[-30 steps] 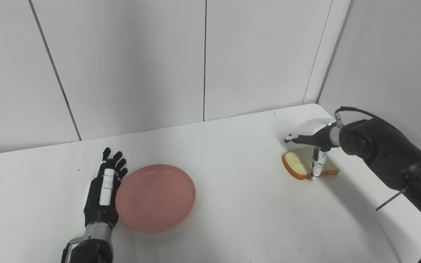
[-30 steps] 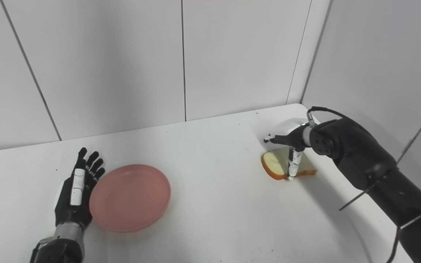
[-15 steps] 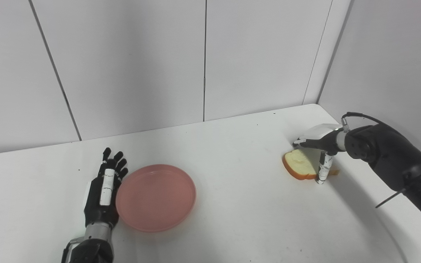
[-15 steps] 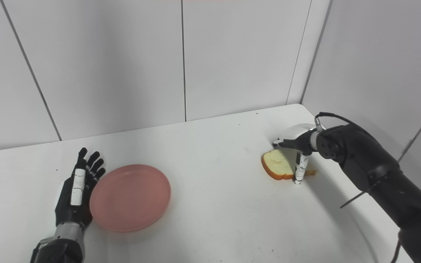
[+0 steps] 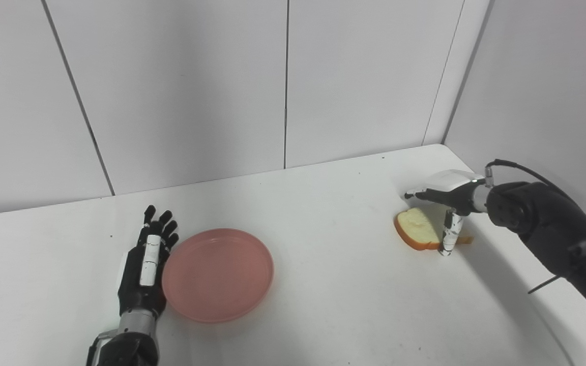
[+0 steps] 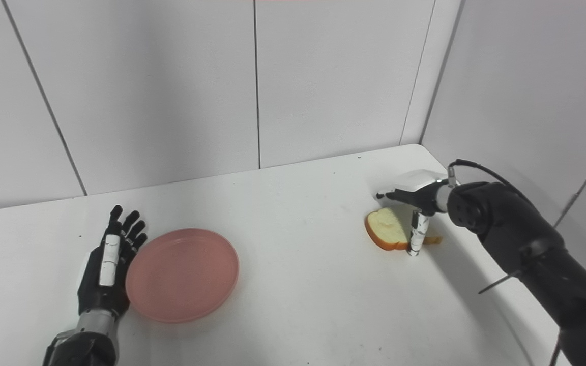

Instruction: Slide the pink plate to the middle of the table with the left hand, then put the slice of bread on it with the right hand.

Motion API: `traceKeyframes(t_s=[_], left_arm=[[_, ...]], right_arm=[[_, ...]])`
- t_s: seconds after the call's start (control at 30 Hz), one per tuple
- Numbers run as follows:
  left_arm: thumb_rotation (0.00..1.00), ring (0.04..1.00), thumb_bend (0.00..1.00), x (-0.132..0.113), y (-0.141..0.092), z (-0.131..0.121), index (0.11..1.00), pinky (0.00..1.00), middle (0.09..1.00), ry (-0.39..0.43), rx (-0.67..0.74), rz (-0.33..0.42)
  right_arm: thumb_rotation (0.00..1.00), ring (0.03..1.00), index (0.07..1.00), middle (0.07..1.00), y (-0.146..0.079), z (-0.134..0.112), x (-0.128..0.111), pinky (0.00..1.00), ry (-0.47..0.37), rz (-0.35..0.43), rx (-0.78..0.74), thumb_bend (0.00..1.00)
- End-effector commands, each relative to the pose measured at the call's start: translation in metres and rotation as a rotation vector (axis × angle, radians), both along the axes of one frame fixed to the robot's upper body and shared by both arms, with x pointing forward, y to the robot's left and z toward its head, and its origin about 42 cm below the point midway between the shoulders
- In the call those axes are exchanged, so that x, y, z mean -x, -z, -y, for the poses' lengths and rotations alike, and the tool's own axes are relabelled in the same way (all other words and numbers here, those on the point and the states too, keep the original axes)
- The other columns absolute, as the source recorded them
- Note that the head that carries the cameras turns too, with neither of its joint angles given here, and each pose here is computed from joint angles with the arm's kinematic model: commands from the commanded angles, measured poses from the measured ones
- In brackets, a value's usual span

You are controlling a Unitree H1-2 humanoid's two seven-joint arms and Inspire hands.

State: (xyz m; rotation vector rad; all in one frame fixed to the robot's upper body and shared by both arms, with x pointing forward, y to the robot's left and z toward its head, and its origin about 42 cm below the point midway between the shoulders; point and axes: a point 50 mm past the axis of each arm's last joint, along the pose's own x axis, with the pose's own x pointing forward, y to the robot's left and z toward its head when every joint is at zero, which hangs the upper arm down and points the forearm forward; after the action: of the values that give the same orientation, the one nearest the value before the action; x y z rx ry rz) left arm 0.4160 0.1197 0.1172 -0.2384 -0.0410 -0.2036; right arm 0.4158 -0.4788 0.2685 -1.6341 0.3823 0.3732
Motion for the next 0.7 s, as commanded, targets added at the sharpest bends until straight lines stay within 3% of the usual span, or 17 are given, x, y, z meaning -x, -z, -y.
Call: traceKeyframes(t_s=[0.0, 0.07, 0.13, 0.23, 0.67], left_arm=[[0.78, 0.941, 0.92, 0.012, 0.026, -0.005, 1.0, 0.96, 0.947, -0.004, 0.006, -0.119], [0.78, 0.941, 0.92, 0.012, 0.026, -0.005, 1.0, 0.96, 0.947, -0.003, 0.002, -0.117], [0.79, 0.938, 0.92, 0.012, 0.026, -0.005, 1.0, 0.95, 0.943, -0.002, -0.002, -0.115], [0.79, 0.938, 0.92, 0.012, 0.026, -0.005, 1.0, 0.94, 0.943, -0.002, -0.005, -0.116], [0.79, 0.935, 0.94, 0.012, 0.026, -0.005, 1.0, 0.95, 0.942, -0.004, 0.0, -0.119]], right_arm=[[0.12, 0.852, 0.911, 0.908, -0.018, 0.004, -0.004, 0.72, 0.001, 0.066, -0.01, 1.0], [0.11, 0.802, 0.902, 0.875, -0.014, 0.009, -0.005, 0.64, 0.006, 0.064, -0.029, 1.0], [0.1, 0.705, 0.868, 0.785, -0.011, 0.012, -0.005, 0.57, 0.009, 0.066, -0.048, 1.0], [0.09, 0.64, 0.81, 0.7, -0.008, 0.013, -0.005, 0.55, 0.032, 0.053, -0.058, 0.99], [0.08, 0.585, 0.724, 0.665, 0.004, 0.016, -0.003, 0.51, 0.035, 0.004, -0.026, 0.95]])
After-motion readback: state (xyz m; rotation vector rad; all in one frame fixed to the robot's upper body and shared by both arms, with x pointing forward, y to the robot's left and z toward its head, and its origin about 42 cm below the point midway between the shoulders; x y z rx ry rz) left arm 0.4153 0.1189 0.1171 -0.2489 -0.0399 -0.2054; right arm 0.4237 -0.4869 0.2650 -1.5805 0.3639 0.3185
